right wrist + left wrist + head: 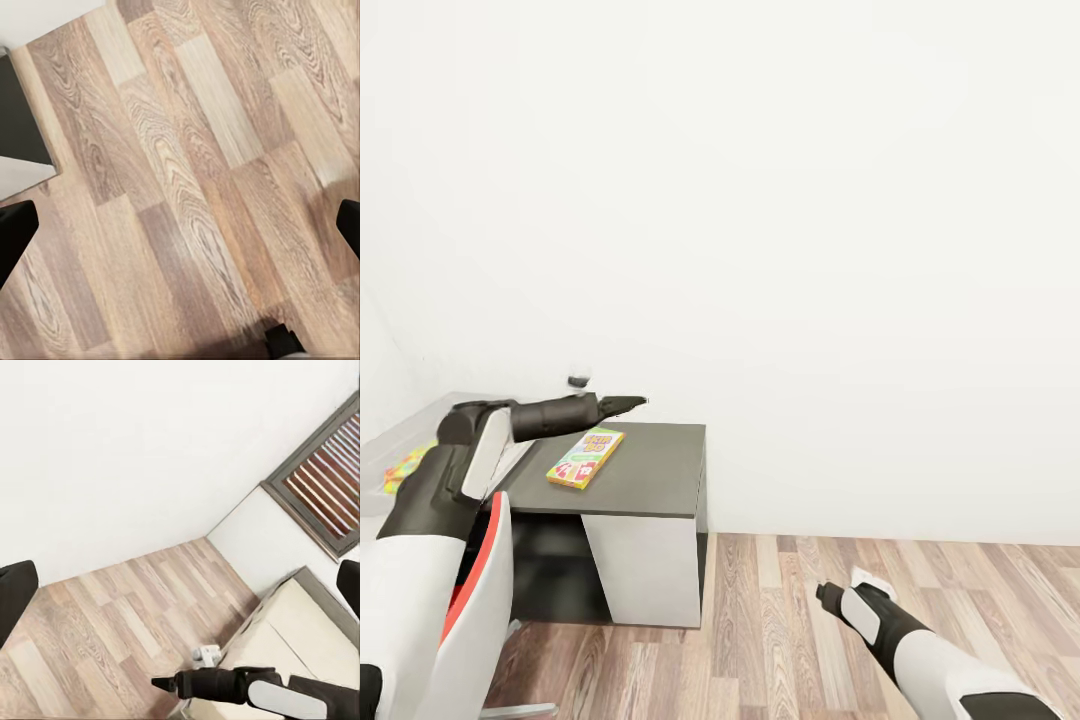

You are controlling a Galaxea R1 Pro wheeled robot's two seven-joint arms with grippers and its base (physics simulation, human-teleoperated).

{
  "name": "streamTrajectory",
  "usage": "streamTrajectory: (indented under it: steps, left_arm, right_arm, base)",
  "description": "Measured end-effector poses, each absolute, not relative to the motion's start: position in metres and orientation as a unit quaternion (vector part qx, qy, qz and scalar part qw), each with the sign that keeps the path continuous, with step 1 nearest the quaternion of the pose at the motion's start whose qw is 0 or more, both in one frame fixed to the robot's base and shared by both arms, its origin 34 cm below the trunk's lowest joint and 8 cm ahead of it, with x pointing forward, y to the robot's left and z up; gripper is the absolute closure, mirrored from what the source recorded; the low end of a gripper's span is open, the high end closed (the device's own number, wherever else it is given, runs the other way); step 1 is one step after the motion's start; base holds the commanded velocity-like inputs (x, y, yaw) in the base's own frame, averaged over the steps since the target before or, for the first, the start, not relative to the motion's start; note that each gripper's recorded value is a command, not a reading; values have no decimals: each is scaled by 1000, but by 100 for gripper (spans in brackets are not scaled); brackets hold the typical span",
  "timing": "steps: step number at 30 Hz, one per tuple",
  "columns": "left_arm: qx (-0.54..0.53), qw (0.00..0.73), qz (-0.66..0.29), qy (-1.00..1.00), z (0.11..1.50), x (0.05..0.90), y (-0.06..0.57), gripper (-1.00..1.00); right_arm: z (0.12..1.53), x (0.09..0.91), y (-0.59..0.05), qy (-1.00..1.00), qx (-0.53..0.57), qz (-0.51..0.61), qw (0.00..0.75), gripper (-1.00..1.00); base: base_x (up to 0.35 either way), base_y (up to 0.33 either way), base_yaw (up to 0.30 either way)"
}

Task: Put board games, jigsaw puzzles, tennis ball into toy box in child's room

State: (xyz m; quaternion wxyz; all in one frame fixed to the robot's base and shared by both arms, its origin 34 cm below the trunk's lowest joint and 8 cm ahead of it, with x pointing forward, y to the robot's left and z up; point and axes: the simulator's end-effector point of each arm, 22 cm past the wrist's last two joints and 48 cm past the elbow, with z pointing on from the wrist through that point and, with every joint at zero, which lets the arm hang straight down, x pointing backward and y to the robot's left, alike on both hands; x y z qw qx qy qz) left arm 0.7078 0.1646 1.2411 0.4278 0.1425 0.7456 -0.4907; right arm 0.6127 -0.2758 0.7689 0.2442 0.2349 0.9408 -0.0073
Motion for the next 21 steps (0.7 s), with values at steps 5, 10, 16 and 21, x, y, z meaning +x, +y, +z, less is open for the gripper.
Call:
streamTrajectory:
  steps: [5,10,16,21]
  left_arm:
    - [102,439,-433,780,1217,734,156,-100]
    - [46,465,-347,813,1189,767,162,-100]
    - [-27,464,-255,848,1135,794,181,-100]
    - [-31,457,-213,863,1091,800,176,-100]
  right_arm:
    - [761,601,-279,941,237,-12,242,-100]
    - [759,599,-283,936,241,-17,255,-100]
    - [753,592,-280,937,241,-18,252,-100]
    - [749,589,-276,941,229,-21,250,-100]
  base:
    - [0,0,0]
    - [0,0,0]
    - [0,0,0]
    - [0,0,0]
